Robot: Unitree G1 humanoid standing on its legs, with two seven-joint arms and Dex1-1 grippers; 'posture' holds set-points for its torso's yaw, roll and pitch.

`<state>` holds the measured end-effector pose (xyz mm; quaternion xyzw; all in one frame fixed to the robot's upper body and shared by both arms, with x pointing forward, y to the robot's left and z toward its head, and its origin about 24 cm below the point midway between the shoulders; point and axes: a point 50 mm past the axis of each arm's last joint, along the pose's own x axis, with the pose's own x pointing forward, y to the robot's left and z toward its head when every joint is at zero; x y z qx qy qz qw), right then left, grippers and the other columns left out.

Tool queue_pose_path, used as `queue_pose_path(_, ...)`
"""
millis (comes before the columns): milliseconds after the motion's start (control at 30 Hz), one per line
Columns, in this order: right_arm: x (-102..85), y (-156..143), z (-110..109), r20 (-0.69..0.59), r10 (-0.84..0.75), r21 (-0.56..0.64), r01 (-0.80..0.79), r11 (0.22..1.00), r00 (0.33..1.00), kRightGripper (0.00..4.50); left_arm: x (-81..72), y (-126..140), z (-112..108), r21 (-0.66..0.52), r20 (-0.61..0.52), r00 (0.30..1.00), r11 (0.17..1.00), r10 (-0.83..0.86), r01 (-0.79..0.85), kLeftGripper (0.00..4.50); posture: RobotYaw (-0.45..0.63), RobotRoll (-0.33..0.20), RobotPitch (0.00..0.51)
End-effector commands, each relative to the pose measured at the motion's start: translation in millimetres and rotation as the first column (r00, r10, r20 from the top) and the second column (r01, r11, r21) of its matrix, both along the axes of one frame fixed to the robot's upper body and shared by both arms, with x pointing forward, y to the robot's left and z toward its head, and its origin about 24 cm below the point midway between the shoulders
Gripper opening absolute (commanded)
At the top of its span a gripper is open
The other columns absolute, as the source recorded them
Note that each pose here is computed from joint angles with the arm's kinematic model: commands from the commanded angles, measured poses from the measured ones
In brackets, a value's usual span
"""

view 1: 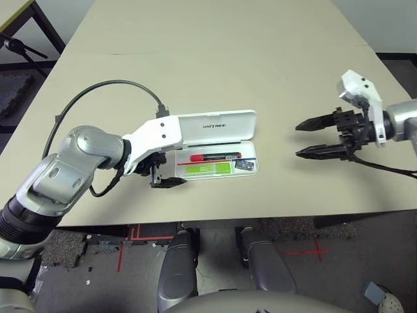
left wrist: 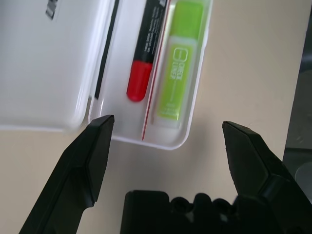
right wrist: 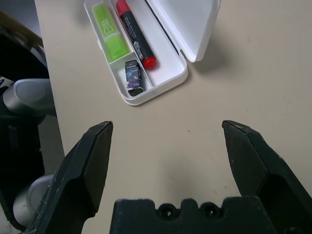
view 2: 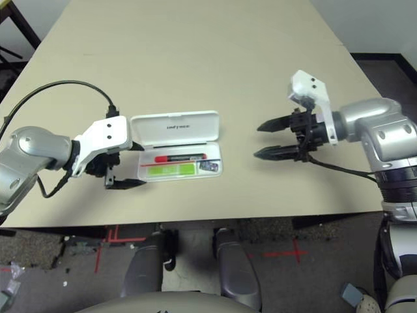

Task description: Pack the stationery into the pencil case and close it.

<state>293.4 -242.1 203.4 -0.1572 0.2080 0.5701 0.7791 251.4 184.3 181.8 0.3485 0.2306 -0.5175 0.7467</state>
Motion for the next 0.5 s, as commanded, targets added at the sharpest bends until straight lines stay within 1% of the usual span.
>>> queue_pose_path(33, -1.1, -5.8, 2.3, 0.007, -0.019, 0.014, 0.019, 1.000, 1.000, 4.46, -2.8, 2.4, -0.3, 0.004, -0.008, 1.000, 1.000, 0.012, -0.012, 4.50, -0.04, 0.000, 0.207)
queue_pose_path(100, -1.0, -5.9, 2.3, 0.008, -0.019, 0.014, 0.019, 1.000, 1.000, 4.46, -3.0, 2.5, -0.3, 0.003, -0.008, 1.000, 1.000, 0.013, -0.013, 4.50, -0.04, 0.000, 0.207)
queue_pose_path(167, -2.0, -5.7, -0.9, 0.002, -0.019, 0.016, 0.019, 1.000, 1.000, 4.50, 1.3, 25.3, -1.9, -0.001, -0.018, 0.993, 0.993, 0.118, -0.119, 4.12, -0.04, 0.000, 0.200)
queue_pose_path(200, -2.2, -5.5, -2.0, 0.000, -0.019, 0.017, 0.019, 1.000, 1.000, 4.50, 2.8, 34.0, -2.8, 0.001, -0.017, 0.988, 0.988, 0.156, -0.156, 3.86, -0.04, 0.000, 0.199)
queue_pose_path(267, -1.1, -3.4, -1.3, 0.014, -0.015, 0.039, 0.014, 0.999, 1.000, 4.50, 6.6, 44.6, -4.6, 0.003, -0.003, 0.979, 0.979, 0.205, -0.205, 3.17, -0.04, 0.000, 0.198)
queue_pose_path(367, 0.3, 1.4, 2.8, 0.030, -0.003, 0.082, 0.000, 0.997, 1.000, 4.50, 14.1, 53.2, -6.3, 0.007, 0.045, 0.966, 0.967, 0.254, -0.254, 1.94, -0.04, 0.000, 0.198)
queue_pose_path(500, 0.5, 4.4, 3.0, 0.032, 0.009, 0.088, -0.012, 0.996, 0.999, 4.50, 30.2, 55.7, -12.0, -0.054, 0.121, 0.946, 0.954, 0.300, -0.296, 0.38, -0.04, 0.000, 0.192)
